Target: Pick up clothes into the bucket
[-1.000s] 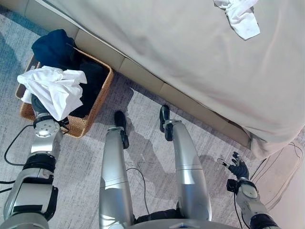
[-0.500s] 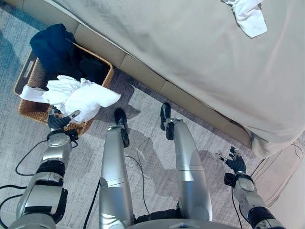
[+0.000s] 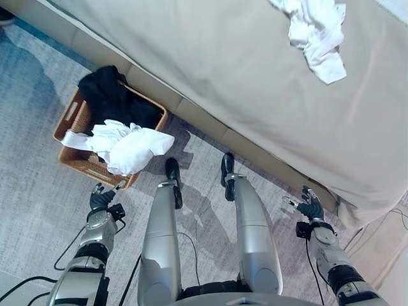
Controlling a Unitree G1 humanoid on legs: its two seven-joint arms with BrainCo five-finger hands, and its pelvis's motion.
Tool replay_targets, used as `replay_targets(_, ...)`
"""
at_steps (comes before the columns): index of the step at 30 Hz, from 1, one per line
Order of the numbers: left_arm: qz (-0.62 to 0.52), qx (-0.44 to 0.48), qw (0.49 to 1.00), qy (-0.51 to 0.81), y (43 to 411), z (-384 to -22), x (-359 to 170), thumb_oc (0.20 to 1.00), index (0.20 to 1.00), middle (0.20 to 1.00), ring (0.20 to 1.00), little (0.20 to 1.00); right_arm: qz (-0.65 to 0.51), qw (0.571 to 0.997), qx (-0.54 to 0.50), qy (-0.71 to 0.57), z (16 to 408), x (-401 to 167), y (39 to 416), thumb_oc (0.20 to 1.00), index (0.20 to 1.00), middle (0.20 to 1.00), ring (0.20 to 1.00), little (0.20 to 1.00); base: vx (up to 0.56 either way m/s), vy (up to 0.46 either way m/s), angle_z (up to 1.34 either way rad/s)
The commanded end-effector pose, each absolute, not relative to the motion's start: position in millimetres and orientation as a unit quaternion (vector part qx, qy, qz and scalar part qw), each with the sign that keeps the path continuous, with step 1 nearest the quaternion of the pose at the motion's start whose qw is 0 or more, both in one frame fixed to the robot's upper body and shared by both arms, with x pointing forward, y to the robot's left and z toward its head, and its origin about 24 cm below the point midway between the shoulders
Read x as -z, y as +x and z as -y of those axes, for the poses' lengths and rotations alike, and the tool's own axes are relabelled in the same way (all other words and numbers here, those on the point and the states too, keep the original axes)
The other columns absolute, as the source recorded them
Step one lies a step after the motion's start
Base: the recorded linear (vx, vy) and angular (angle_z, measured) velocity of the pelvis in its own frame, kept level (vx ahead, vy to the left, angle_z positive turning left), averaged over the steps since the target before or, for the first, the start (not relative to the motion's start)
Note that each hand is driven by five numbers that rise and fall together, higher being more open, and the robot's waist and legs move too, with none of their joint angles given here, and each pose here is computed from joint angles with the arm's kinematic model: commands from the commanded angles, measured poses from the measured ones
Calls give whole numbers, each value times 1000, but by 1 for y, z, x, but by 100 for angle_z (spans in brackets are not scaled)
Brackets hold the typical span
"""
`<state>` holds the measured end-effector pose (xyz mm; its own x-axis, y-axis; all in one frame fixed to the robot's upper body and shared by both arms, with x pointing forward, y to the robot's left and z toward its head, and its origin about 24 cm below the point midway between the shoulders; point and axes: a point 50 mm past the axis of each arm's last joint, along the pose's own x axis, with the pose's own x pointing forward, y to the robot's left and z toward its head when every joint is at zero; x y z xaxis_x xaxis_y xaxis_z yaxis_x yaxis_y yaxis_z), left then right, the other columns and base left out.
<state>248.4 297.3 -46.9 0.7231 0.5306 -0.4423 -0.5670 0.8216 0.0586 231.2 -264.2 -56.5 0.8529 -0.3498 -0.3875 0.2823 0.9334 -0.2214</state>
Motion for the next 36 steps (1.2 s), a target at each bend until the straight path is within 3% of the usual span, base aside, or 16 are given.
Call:
replay_targets(1, -224, -268, 937, -24, 240, -276, 59, 1000, 1000, 1000, 1000, 1000, -227, 949, 174, -131, 280, 57, 219, 1000, 1000, 1000, 1000, 1000, 19, -60, 6)
replay_targets(12, -256, -106, 955, 108, 221, -226, 83, 1000, 1000, 1000, 1000, 1000, -237, 945, 140, -177, 270, 67, 205, 1000, 1000, 1000, 1000, 1000, 76, -72, 3)
replay_targets(21, -330, 17, 921, 207, 166, -208, 117, 1000, 1000, 1000, 1000, 1000, -123, 944, 85, -295, 277, 17, 226, 1000, 1000, 1000, 1000, 1000, 91, -60, 11)
replay_targets(30, -407, 1, 889, 208, 124, -213, 140, 1000, 1000, 1000, 1000, 1000, -98, 958, 165, -211, 291, 5, 239, 1000, 1000, 1000, 1000, 1000, 72, -44, 2)
replay_targets(36, -412, -18, 886, 213, 121, -219, 140, 1000, 1000, 1000, 1000, 1000, -108, 950, 179, -230, 298, 6, 239, 1000, 1000, 1000, 1000, 1000, 1, -19, 8)
